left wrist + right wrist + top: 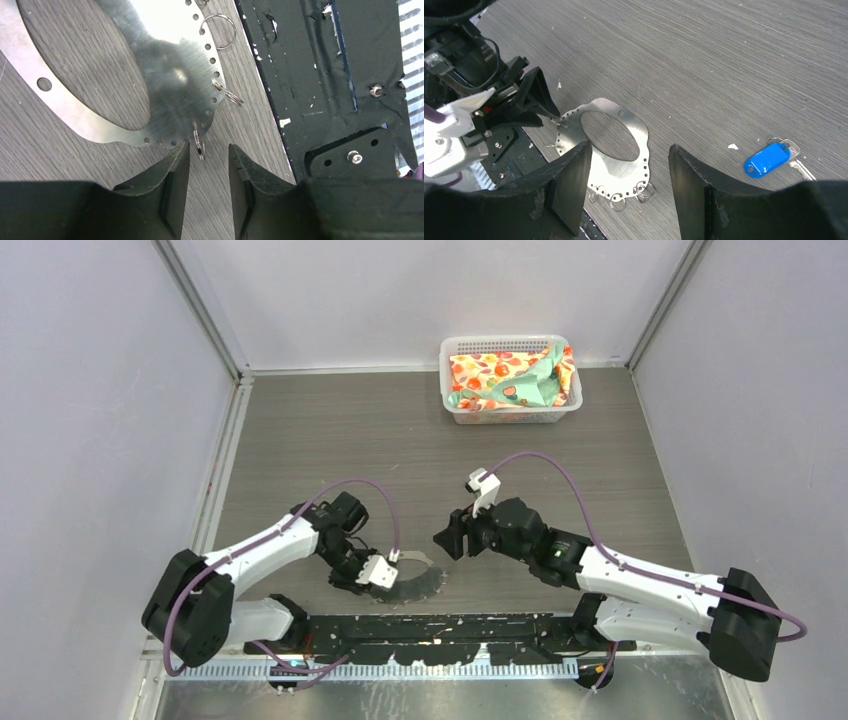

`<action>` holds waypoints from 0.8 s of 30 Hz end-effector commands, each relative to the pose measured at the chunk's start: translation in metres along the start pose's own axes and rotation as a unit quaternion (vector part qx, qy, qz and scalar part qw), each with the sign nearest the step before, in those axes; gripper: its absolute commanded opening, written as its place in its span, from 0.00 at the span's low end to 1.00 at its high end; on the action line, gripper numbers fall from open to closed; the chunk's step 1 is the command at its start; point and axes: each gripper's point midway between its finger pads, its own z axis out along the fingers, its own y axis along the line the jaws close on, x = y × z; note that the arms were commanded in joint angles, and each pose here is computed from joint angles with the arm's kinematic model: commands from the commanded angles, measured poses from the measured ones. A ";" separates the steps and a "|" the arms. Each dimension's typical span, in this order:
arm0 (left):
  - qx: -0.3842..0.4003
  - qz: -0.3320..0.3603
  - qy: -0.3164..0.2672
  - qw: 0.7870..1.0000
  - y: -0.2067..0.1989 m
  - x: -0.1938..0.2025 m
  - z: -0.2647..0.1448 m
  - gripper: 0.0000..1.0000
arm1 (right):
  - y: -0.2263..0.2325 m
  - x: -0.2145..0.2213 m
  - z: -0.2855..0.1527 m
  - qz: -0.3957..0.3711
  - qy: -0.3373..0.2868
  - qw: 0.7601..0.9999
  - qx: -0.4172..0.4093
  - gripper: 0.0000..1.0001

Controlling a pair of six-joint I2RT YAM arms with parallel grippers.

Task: Put the keys on the keyring
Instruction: Pick up the keyring from the center of the board.

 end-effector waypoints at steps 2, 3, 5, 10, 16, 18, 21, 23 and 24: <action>-0.023 -0.012 0.016 1.000 0.016 -0.007 -0.001 0.32 | -0.001 -0.019 -0.008 0.018 -0.039 0.999 0.002 0.62; -0.024 -0.018 0.019 0.999 0.016 -0.006 -0.001 0.28 | -0.001 -0.019 -0.009 0.019 -0.040 0.999 0.004 0.62; -0.032 -0.027 0.024 0.999 0.019 -0.004 -0.001 0.20 | -0.002 -0.019 -0.011 0.021 -0.043 0.999 0.004 0.61; -0.058 -0.039 0.044 0.997 0.028 0.001 -0.002 0.00 | -0.003 -0.021 -0.012 0.023 -0.047 0.999 0.005 0.61; -0.137 -0.065 -0.005 0.988 0.052 -0.037 -0.035 0.00 | 0.001 -0.033 -0.015 0.015 -0.058 0.998 -0.005 0.59; -0.169 -0.042 -0.031 0.984 0.060 -0.055 -0.051 0.00 | 0.003 -0.040 -0.017 0.004 -0.063 0.998 -0.011 0.59; -0.212 0.025 -0.058 0.975 0.067 -0.082 -0.081 0.00 | 0.007 -0.054 -0.021 -0.005 -0.075 0.997 -0.024 0.60; -0.225 0.087 -0.066 0.968 0.066 -0.099 -0.100 0.00 | 0.015 -0.065 -0.025 -0.013 -0.080 0.996 -0.044 0.61; -0.228 0.118 -0.069 0.964 0.064 -0.106 -0.108 0.00 | 0.019 -0.072 -0.027 -0.018 -0.083 0.995 -0.054 0.61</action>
